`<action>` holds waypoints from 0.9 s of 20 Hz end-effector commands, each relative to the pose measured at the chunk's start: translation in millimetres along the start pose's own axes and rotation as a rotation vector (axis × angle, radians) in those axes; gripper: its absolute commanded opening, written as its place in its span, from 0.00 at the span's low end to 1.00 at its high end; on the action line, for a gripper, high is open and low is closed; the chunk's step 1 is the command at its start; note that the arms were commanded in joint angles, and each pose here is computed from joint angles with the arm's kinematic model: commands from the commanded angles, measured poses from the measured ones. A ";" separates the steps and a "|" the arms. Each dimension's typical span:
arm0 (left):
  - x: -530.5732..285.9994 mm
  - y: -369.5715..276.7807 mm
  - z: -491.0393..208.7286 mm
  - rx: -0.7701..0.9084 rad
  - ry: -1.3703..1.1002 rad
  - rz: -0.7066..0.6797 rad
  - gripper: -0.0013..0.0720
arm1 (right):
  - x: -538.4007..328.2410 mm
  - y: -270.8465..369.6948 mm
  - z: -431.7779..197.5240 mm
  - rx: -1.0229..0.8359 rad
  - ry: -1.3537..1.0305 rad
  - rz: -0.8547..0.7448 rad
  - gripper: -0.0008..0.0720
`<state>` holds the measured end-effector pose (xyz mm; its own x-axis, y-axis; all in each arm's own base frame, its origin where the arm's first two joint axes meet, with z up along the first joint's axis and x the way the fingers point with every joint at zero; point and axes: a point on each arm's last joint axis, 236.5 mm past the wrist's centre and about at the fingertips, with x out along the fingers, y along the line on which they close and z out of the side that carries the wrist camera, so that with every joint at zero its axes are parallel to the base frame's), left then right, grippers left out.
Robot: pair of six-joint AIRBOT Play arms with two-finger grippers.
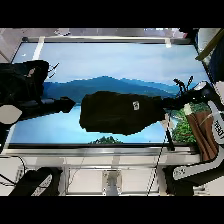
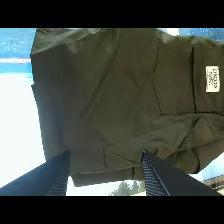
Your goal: Fold the clothes and pants, and hang the long-sleeved shirts on hangers.
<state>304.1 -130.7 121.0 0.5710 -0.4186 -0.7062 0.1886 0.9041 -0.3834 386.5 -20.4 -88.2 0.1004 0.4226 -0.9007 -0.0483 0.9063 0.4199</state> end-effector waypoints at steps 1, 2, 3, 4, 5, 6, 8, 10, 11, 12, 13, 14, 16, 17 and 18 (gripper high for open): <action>-0.1 0.0 0.4 0.000 -0.001 0.000 0.67 | 15.5 -7.9 0.4 0.021 0.012 -0.002 0.91; -0.1 -0.1 0.4 0.000 -0.001 0.000 0.67 | 20.9 -2.0 0.6 0.008 0.016 0.034 0.91; -0.1 -0.1 0.4 -0.001 -0.001 0.000 0.67 | 25.6 4.1 3.5 0.001 0.007 0.073 0.88; -0.1 -0.1 0.4 -0.001 -0.001 0.000 0.67 | 29.2 10.6 7.9 -0.003 -0.009 0.111 0.86; -0.1 -0.1 0.4 -0.001 -0.001 0.000 0.67 | 31.5 15.6 11.9 -0.008 -0.024 0.140 0.86; -0.1 -0.1 0.4 -0.001 -0.001 0.000 0.67 | 32.6 20.6 15.2 -0.011 -0.038 0.166 0.84; -0.1 0.0 0.4 0.000 -0.001 0.000 0.67 | 33.7 30.4 17.9 -0.014 -0.048 0.217 0.76; -0.1 -0.1 0.4 -0.001 -0.001 0.000 0.67 | 34.3 36.2 13.8 -0.034 -0.032 0.246 0.76; -0.1 0.0 0.4 0.000 -0.001 0.000 0.67 | 34.8 38.1 10.0 -0.035 -0.017 0.257 0.62; -0.1 0.0 0.4 0.000 -0.001 0.000 0.67 | 34.8 39.3 8.2 -0.045 -0.010 0.263 0.32; -0.1 -0.1 0.4 -0.001 -0.001 0.000 0.67 | 35.3 39.9 8.8 -0.059 -0.013 0.262 0.04; -0.1 -0.1 0.4 -0.001 -0.001 0.000 0.67 | 35.3 40.6 11.0 -0.057 -0.022 0.262 0.03; -0.1 -0.1 0.4 -0.001 -0.001 0.000 0.67 | 30.7 47.2 17.4 -0.062 -0.044 0.288 0.03; -0.1 -0.1 0.4 -0.001 -0.001 0.000 0.67 | 23.2 50.7 21.4 -0.074 -0.050 0.300 0.03; -0.1 -0.1 0.4 -0.001 -0.001 0.000 0.67 | 10.2 53.2 26.9 -0.093 -0.060 0.309 0.03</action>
<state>304.2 -130.7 121.1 0.5713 -0.4186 -0.7059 0.1880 0.9040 -0.3839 404.7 27.8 -94.9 0.1123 0.6396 -0.7604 -0.1413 0.7678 0.6249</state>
